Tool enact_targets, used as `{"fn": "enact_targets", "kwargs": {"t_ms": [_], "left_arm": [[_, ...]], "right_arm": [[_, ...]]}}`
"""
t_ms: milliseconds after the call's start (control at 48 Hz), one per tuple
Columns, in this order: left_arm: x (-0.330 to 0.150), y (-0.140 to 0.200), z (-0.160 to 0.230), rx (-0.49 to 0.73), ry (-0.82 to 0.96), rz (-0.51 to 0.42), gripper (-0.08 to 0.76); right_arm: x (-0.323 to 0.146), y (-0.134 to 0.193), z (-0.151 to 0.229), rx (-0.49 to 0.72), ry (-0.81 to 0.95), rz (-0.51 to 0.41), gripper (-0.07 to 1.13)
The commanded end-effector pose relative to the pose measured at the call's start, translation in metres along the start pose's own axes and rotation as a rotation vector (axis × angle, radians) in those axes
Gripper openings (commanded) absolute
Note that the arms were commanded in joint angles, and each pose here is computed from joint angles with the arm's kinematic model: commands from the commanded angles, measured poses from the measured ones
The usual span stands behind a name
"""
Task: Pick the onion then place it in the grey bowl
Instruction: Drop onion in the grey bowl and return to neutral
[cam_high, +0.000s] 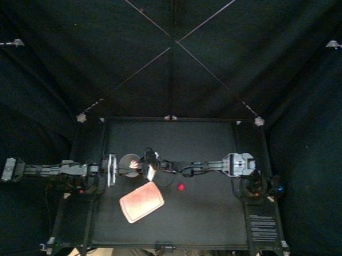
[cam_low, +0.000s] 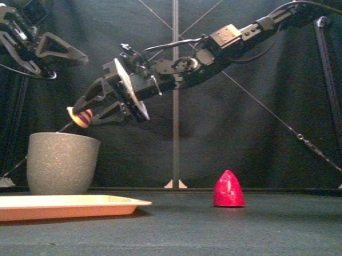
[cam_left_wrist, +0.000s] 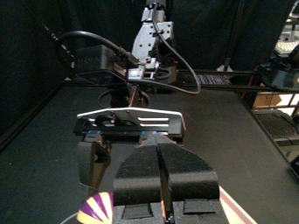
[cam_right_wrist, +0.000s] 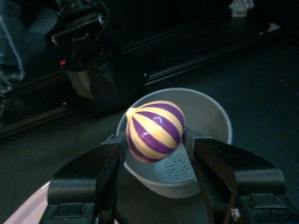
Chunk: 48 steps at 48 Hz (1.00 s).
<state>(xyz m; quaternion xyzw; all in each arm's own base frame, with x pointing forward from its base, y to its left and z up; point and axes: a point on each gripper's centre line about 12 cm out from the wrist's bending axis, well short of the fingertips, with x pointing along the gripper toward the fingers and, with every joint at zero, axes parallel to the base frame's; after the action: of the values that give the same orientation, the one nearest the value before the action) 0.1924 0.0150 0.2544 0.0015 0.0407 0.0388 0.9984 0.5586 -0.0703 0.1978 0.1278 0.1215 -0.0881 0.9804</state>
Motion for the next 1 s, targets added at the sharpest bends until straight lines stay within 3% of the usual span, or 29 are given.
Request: {"fn": "enact_targets", "kwargs": {"t_ms": [21,188,500,896,1000], "left_arm": [[0.001,0.0,0.005,0.003,-0.017,0.001,-0.013],[0.001,0.0,0.005,0.003,-0.018,0.001,-0.013],[0.0,0.0,0.001,0.0,-0.008,0.002,-0.013],[-0.001,0.001,-0.004,0.001,0.003,0.003,-0.013],[0.0,0.001,-0.003,0.002,0.0,0.007,-0.013]], "right_arm": [[-0.002,0.008,0.023,-0.014,-0.031,0.018,0.87],[-0.002,0.01,0.024,-0.018,-0.021,0.019,0.99],[-0.014,-0.002,0.031,-0.028,0.001,-0.004,1.0],[-0.107,-0.016,0.016,-0.196,0.111,-0.023,1.0],[-0.13,-0.019,0.007,-0.193,0.132,-0.027,1.0]]}}
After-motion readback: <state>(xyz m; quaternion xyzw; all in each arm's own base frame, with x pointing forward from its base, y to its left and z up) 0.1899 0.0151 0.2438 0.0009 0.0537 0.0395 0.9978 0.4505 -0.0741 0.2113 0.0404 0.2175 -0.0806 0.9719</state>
